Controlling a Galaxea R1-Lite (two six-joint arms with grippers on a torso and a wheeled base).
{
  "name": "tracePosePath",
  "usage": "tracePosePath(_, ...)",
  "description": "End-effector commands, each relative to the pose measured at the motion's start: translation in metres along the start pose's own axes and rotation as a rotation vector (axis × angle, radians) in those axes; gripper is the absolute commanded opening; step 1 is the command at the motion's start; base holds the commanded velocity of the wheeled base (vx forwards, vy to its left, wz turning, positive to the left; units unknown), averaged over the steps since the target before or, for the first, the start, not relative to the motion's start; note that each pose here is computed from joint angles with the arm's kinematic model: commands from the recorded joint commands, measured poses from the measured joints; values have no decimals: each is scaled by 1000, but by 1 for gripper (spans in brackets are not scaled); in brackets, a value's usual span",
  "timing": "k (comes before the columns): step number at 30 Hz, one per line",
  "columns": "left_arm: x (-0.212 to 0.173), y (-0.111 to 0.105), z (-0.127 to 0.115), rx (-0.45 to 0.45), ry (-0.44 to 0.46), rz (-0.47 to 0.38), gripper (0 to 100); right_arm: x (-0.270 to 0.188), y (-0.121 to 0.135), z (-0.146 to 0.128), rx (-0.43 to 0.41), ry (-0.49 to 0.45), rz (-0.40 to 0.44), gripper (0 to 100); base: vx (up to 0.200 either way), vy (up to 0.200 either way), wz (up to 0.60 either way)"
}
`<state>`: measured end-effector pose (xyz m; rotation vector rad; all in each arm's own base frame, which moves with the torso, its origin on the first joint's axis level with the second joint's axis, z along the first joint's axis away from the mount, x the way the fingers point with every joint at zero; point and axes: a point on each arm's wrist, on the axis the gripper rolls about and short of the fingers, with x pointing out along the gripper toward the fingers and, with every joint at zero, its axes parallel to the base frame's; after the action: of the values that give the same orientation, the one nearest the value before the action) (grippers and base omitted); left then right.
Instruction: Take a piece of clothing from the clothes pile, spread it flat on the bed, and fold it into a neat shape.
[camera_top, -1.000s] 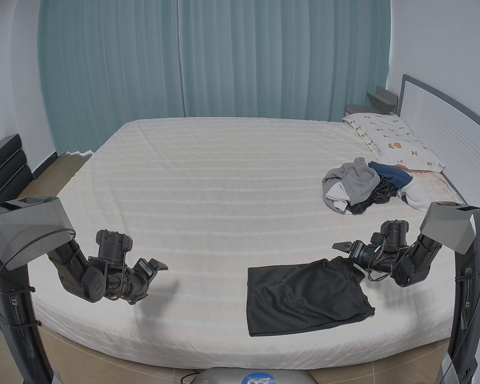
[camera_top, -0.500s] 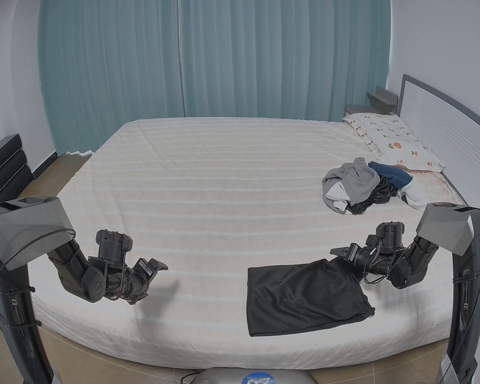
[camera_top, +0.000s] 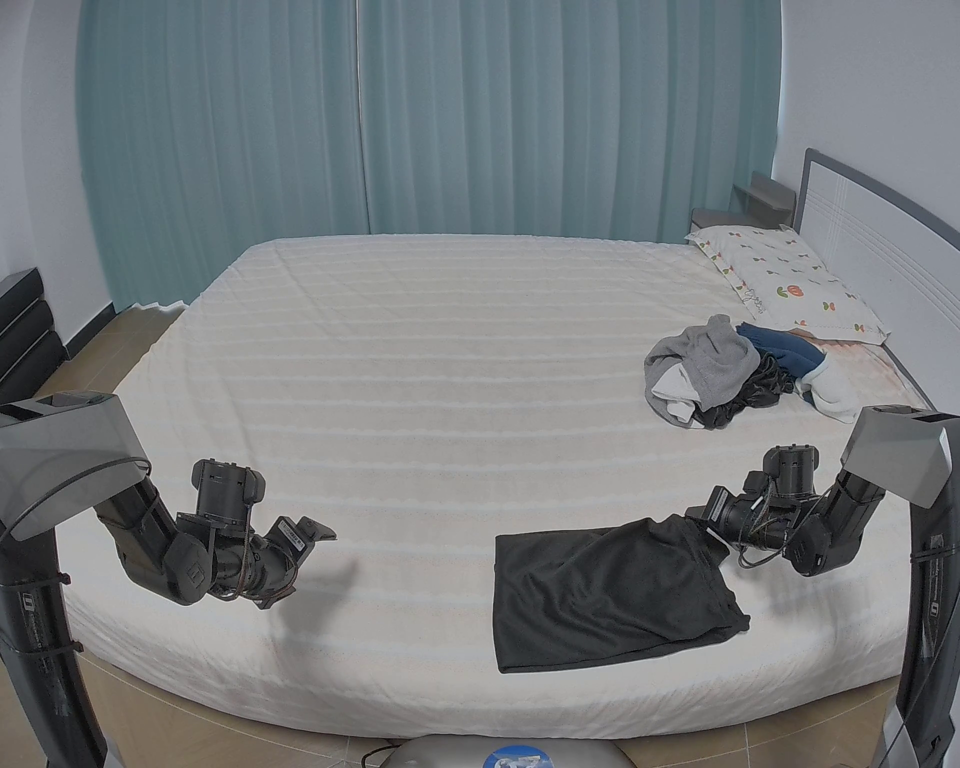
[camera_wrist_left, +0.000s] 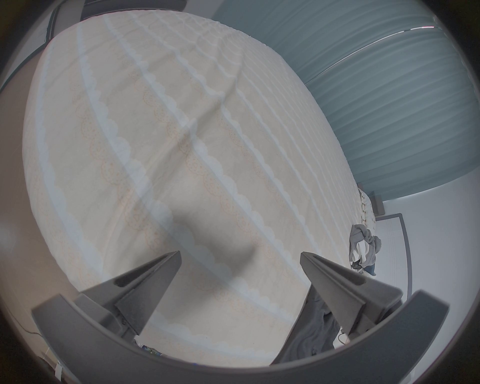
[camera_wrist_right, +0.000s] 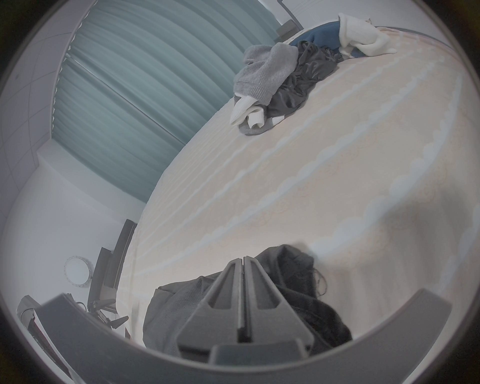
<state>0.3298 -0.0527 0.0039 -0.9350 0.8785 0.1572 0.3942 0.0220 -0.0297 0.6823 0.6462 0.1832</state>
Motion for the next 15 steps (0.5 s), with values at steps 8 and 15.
tracePosePath(8, 0, 0, 0, -1, 0, 2, 100, -7, -8, 8, 35, -26, -11, 100, 0, 0, 0)
tracePosePath(15, 0, 0, 0, -1, 0, 2, 100, -13, 14, 9, 83, -8, 59, 100, 0, 0, 0)
